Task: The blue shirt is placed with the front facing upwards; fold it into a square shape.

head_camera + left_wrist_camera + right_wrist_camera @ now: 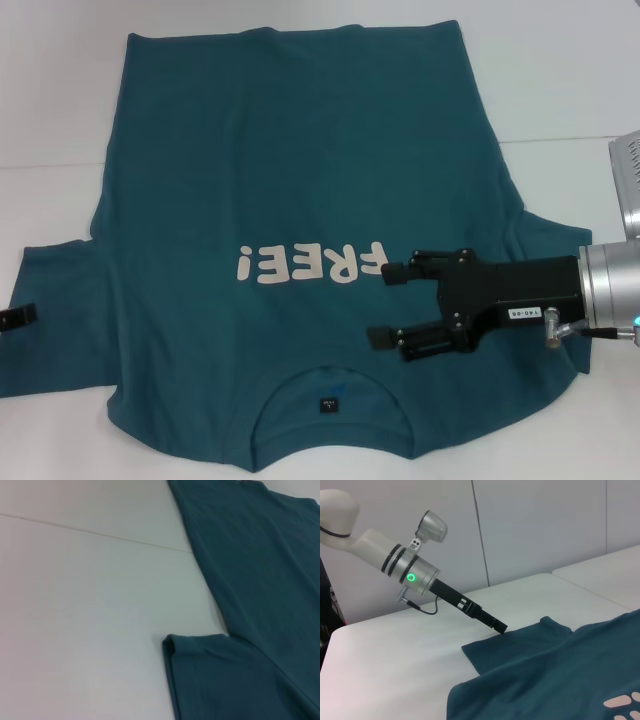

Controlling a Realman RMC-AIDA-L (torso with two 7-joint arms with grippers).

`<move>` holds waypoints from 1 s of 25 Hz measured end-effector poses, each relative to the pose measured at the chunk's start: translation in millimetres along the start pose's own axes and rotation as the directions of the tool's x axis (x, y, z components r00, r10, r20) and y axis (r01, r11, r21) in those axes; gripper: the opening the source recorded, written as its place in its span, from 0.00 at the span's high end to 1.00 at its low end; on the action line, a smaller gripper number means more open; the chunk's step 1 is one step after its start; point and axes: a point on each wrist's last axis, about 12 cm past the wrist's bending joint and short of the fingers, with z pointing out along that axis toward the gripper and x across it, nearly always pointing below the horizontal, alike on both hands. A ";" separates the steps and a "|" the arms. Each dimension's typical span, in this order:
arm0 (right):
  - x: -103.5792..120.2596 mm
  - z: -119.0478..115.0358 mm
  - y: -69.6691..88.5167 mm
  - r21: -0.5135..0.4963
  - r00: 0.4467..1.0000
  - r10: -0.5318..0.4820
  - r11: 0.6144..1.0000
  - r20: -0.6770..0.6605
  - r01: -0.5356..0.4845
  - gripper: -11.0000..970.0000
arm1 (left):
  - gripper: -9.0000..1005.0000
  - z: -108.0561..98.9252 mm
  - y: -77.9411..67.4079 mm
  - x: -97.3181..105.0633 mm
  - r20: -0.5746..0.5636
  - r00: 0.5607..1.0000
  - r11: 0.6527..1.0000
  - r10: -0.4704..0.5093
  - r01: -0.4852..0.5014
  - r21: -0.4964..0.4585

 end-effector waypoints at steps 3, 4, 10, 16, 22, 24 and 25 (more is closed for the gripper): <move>-0.1 -0.4 -0.3 0.001 1.000 0.000 1.000 0.000 0.000 0.03 | 0.31 -0.5 0.7 0.3 0.001 1.000 1.000 -0.004 0.004 -0.003; -0.2 -0.5 -0.4 0.001 1.000 -0.001 1.000 0.000 0.001 0.03 | 0.28 -0.5 0.7 0.5 0.001 1.000 1.000 -0.005 0.005 -0.002; -0.7 -0.4 -0.7 0.001 1.000 -0.001 1.000 -0.001 0.001 0.03 | 0.25 0.0 0.1 1.4 -0.003 1.000 1.000 -0.007 0.007 0.002; -2.0 -0.8 -0.6 0.003 1.000 -0.005 1.000 -0.004 0.005 0.03 | 0.22 0.9 0.2 3.7 -0.008 1.000 1.000 -0.012 0.012 0.002; -1.8 -0.7 -0.4 0.002 1.000 -0.003 1.000 -0.005 0.003 0.03 | 0.18 5.3 -3.3 7.7 -0.027 0.999 1.000 -0.020 0.021 0.022; -1.7 -0.7 -0.4 0.002 1.000 -0.003 1.000 -0.006 0.003 0.03 | 0.18 6.0 -3.4 8.2 -0.030 0.999 0.999 -0.021 0.021 0.025; -1.6 -0.7 -0.4 0.002 1.000 -0.003 1.000 -0.007 0.003 0.03 | 0.18 6.2 -3.5 8.4 -0.031 0.999 0.999 -0.021 0.021 0.026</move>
